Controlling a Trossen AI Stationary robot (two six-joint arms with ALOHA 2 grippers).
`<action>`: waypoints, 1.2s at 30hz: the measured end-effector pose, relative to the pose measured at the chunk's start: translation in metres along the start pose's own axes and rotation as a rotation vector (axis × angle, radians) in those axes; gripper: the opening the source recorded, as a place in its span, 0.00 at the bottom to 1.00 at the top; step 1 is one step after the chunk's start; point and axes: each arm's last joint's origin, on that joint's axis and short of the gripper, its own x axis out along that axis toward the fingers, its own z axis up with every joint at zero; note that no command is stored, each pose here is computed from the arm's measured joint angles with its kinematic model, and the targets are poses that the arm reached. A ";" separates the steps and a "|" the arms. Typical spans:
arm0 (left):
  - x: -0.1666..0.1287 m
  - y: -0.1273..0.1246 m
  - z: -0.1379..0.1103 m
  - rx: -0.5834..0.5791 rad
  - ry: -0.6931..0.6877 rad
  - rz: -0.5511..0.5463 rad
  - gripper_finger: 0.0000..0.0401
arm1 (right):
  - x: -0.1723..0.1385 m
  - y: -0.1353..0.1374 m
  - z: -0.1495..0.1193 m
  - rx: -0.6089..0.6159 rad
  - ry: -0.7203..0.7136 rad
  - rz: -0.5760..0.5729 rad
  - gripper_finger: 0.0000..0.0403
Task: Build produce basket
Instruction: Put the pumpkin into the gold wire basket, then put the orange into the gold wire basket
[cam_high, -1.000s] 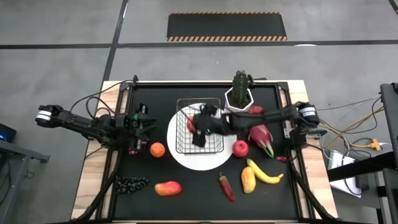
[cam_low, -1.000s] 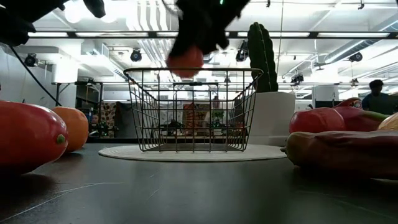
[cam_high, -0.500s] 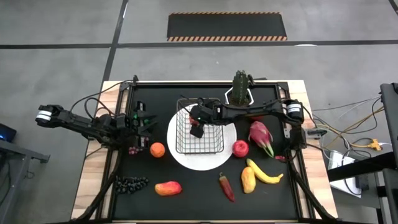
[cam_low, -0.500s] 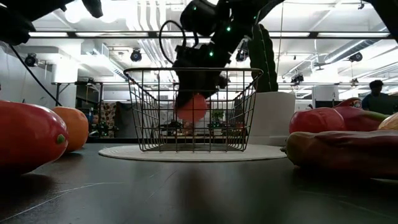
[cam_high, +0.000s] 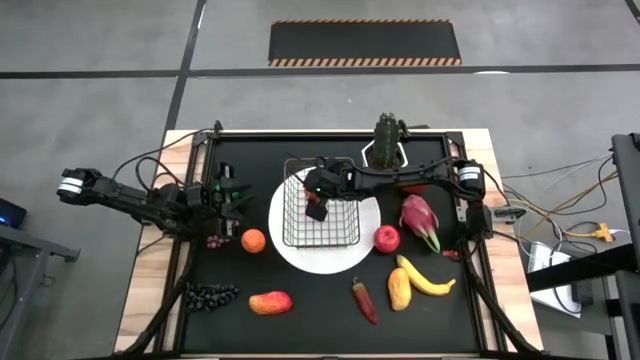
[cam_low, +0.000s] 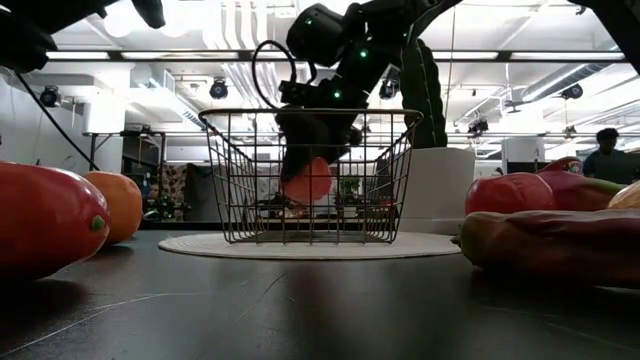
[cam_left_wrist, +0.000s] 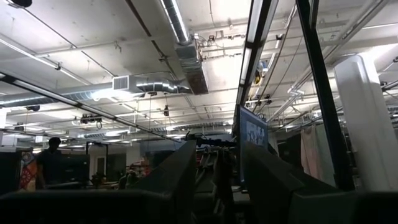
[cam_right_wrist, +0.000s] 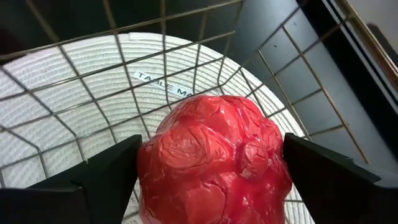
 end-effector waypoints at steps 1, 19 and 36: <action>0.000 0.000 0.000 0.000 -0.001 0.000 0.28 | 0.000 0.000 0.001 -0.004 -0.006 0.001 0.90; 0.000 0.000 -0.001 0.046 0.006 0.009 0.28 | 0.000 0.001 0.008 0.036 -0.084 0.002 0.95; 0.002 -0.002 -0.008 0.046 0.045 0.003 0.28 | -0.129 0.067 -0.006 -0.175 -0.310 0.107 0.95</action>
